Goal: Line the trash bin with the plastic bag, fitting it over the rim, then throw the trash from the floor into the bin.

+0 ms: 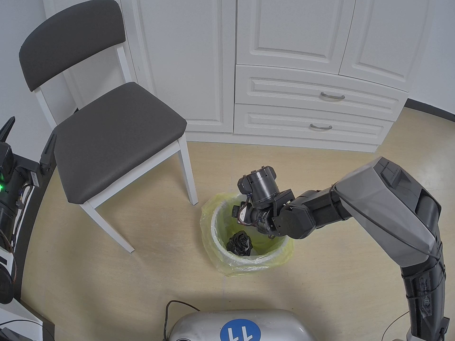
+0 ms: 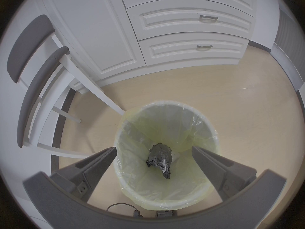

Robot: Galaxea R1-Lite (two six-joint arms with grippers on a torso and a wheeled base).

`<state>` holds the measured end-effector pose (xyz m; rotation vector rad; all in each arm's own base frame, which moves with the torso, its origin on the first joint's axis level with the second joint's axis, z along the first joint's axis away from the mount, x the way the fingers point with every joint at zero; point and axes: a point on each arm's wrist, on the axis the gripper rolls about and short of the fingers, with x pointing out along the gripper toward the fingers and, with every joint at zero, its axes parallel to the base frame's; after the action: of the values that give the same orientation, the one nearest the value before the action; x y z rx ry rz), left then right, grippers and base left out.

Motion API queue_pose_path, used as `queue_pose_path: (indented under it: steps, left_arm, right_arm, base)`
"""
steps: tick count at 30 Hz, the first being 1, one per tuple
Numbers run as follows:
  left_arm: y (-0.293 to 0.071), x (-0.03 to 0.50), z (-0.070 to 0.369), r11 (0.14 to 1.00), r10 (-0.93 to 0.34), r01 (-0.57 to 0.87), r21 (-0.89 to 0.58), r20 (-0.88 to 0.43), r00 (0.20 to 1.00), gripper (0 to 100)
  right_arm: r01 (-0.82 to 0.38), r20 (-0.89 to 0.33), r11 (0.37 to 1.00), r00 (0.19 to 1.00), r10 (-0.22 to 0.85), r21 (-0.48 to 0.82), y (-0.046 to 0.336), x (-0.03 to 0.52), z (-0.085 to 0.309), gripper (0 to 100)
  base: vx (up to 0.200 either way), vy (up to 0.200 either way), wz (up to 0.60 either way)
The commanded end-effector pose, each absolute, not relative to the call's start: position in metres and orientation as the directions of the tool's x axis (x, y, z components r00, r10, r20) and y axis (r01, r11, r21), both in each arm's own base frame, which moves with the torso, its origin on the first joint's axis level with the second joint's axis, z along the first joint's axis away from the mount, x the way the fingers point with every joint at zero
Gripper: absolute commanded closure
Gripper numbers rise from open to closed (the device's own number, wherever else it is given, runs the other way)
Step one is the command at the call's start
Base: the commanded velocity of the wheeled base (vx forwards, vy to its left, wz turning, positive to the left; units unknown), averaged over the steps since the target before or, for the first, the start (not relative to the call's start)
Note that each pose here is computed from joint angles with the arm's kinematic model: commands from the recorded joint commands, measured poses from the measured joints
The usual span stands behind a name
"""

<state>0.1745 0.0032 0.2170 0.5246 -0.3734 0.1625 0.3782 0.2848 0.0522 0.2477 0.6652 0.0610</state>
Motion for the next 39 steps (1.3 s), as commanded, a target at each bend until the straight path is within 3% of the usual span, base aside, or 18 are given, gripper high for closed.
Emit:
queue_pose_path:
  steps: [1, 7, 21, 25, 30, 34, 39]
  left_arm:
    - [-0.008, 0.180, 0.208, 0.863, 0.006, -0.178, 0.472, 0.344, 0.939, 0]
    - [-0.025, 0.179, 0.200, 0.876, -0.083, -0.079, 0.476, 0.310, 0.947, 0]
    - [-0.024, 0.182, 0.203, 0.890, -0.083, -0.074, 0.450, 0.319, 0.944, 0]
    - [-0.025, 0.185, 0.199, 0.893, -0.088, -0.059, 0.446, 0.303, 0.949, 0]
    - [-0.026, 0.190, 0.197, 0.903, -0.093, -0.043, 0.426, 0.293, 0.952, 0]
    - [-0.027, 0.190, 0.196, 0.903, -0.096, -0.039, 0.427, 0.290, 0.952, 0]
    - [-0.028, 0.199, 0.190, 0.904, -0.096, -0.024, 0.427, 0.258, 0.961, 0]
  right_arm:
    - [0.008, -0.604, 0.971, 0.784, 0.141, 0.237, 0.291, 0.368, 0.055, 0]
    - [-0.025, -0.572, 0.975, 0.806, 0.152, 0.223, 0.282, 0.356, 0.072, 0]
    - [-0.125, -0.416, 0.987, 0.895, 0.158, 0.105, 0.217, 0.336, 0.070, 0]
    - [-0.181, -0.245, 0.978, 0.948, 0.200, 0.098, 0.173, 0.322, 0.069, 0]
    - [-0.142, -0.091, 0.988, 0.985, 0.147, 0.055, 0.122, 0.306, 0.058, 0]
    - [-0.088, -0.193, 0.996, 0.978, 0.083, -0.017, 0.092, 0.291, 0.044, 0]
    - [-0.031, -0.144, 0.999, 0.989, 0.032, 0.011, 0.071, 0.278, 0.067, 0]
  base:
    - [0.000, 0.000, 0.00]
    - [0.000, 0.000, 0.00]
    - [0.000, 0.000, 0.00]
    - [0.000, 0.000, 0.00]
    - [0.000, 0.000, 0.00]
    - [0.000, 0.000, 0.00]
    - [0.000, 0.000, 0.00]
